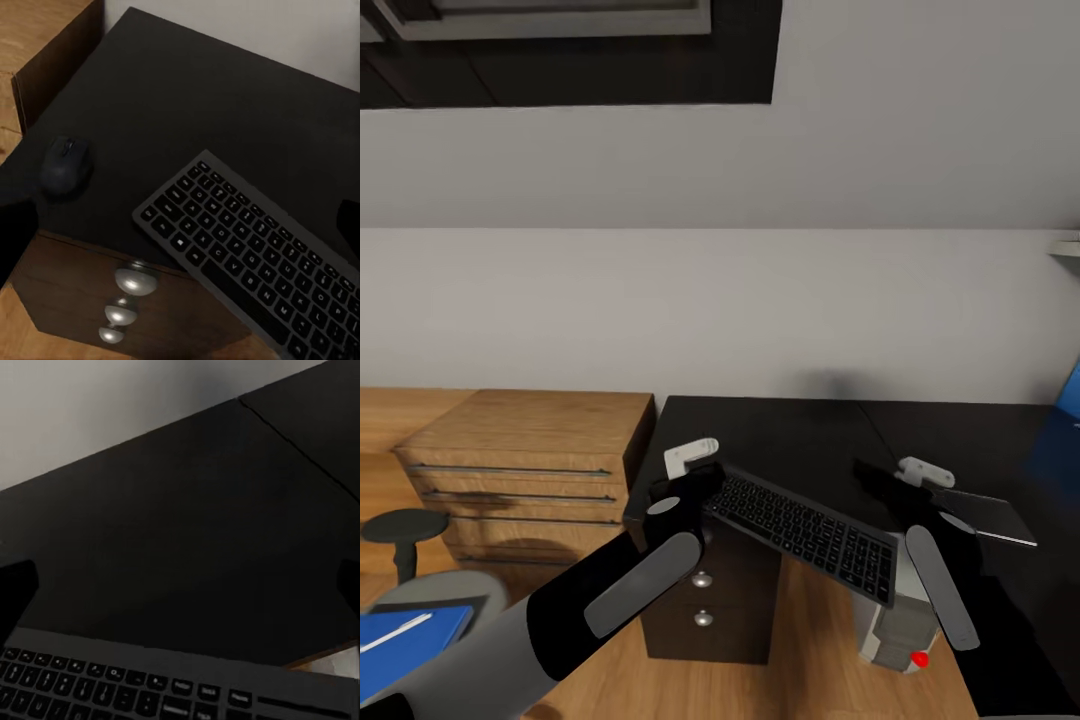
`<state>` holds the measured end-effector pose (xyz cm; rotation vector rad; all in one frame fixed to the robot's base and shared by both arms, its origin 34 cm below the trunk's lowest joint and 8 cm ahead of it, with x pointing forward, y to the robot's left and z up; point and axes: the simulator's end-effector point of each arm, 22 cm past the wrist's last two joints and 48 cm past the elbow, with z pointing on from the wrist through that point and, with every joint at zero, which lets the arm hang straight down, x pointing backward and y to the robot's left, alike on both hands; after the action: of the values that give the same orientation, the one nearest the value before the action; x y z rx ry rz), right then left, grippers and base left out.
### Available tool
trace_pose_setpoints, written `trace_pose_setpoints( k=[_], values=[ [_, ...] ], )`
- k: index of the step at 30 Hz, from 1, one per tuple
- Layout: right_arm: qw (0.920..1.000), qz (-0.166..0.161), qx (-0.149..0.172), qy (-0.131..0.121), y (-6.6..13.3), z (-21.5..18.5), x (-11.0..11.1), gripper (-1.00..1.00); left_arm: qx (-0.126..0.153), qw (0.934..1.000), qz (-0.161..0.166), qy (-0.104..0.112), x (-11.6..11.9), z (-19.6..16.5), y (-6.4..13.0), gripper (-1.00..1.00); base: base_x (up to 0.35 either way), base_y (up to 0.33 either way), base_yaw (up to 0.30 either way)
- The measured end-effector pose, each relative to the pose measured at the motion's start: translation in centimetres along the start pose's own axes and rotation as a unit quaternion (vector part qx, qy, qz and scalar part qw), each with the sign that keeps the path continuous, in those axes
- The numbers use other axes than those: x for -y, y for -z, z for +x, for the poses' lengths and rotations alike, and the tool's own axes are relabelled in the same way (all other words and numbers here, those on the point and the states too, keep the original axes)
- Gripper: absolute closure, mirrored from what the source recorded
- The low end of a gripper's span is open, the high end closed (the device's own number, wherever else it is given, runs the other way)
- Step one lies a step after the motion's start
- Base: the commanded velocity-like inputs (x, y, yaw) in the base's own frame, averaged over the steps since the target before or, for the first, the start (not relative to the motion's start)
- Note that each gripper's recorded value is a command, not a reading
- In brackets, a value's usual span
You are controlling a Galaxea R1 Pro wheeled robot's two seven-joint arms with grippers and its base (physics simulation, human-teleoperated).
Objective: In the bedroom, organize the workspace by keeping the computer under the desk, ensuring the monitor is on the desk, placing the keyboard on the desk next to the monitor, placing the mouse on the desk next to the keyboard, moving the folder from the swivel chair onto the desk next to the mouse, stacking the notebook on top of the folder with the pen on top of the notebook, and positioning the swivel chair next to the desk.
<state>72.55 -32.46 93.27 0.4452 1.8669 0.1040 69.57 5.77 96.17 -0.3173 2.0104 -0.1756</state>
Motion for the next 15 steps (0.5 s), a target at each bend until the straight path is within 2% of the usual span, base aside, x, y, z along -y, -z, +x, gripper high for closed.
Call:
trace_pose_setpoints(
  k=[9, 13, 15],
  values=[
    [1.0, -0.002, 0.001, -0.002, -0.03, -0.01, -0.11, -1.0, 0.0, 1.0, 0.001, 0.0, 0.04, 0.03, -0.02, -1.0, -0.276, 0.187, 0.0],
    [0.9999, -0.007, -0.003, -0.014, -0.05, 0.13, -0.23, -1.0, -0.001, 1.0, 0.003, 0.0, 0.21, 0.07, 0.05, -1.0, -0.215, 0.27, 0.0],
    [0.9998, -0.007, -0.004, -0.017, -0.11, 0.18, -0.12, -1.0, -0.001, 1.0, 0.004, 0.0, 0.24, 0.1, 0.03, -1.0, -0.299, 0.104, 0.0]
  ],
)
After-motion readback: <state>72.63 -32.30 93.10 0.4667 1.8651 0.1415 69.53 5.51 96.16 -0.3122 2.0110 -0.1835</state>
